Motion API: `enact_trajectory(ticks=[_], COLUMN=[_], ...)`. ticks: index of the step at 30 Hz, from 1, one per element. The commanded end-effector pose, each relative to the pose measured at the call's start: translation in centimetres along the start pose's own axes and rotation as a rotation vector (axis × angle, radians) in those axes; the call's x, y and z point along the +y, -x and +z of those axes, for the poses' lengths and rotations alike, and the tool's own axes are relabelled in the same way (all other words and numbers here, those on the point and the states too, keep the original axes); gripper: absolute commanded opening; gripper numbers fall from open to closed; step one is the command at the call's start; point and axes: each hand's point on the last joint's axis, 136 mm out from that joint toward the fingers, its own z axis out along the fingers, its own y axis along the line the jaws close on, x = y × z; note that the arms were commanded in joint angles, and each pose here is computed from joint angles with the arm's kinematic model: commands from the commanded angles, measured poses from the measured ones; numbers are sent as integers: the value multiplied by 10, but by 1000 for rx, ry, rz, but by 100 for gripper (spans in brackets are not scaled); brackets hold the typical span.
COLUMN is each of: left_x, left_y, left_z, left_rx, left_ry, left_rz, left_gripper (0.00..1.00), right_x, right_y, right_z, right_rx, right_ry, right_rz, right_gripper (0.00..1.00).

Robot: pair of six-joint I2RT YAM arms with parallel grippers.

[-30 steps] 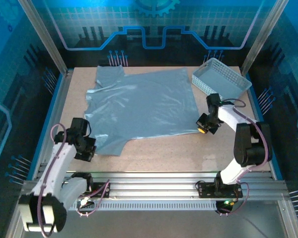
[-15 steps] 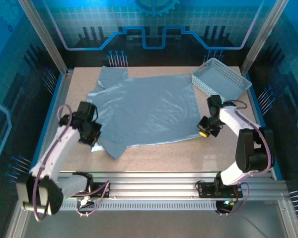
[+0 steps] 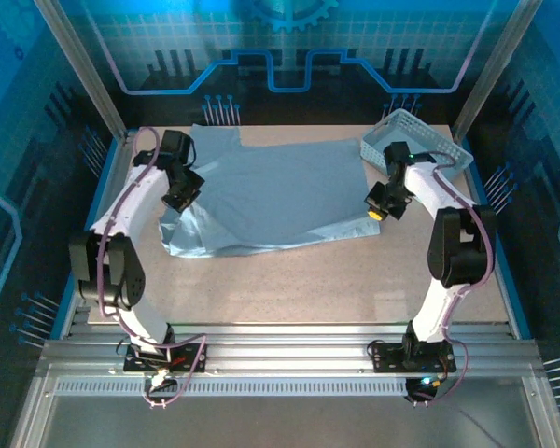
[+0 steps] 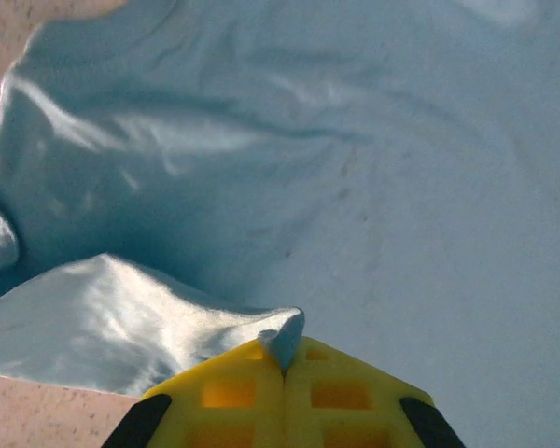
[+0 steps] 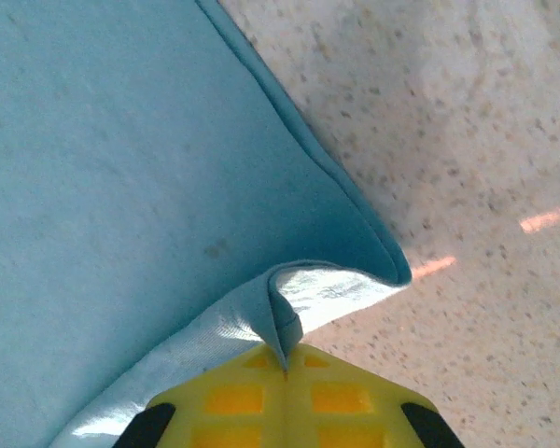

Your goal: Fold and stack the t-shirts

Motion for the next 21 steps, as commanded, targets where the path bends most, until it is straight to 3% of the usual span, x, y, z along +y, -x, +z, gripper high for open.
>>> enact_trajectory(ticks=[1,21], left_x=[9,10], left_y=[18,66], left_z=[-5,1], left_rx=[-36,-107], left_ry=[62,62], left_rz=[55,16], left_gripper=[0,0], right_x=[2,33], right_y=[4,40], right_z=[4,24], right_rx=[30,11], right_ry=[-27,-50], right_rz=[-8,-47], right_gripper=[0,0])
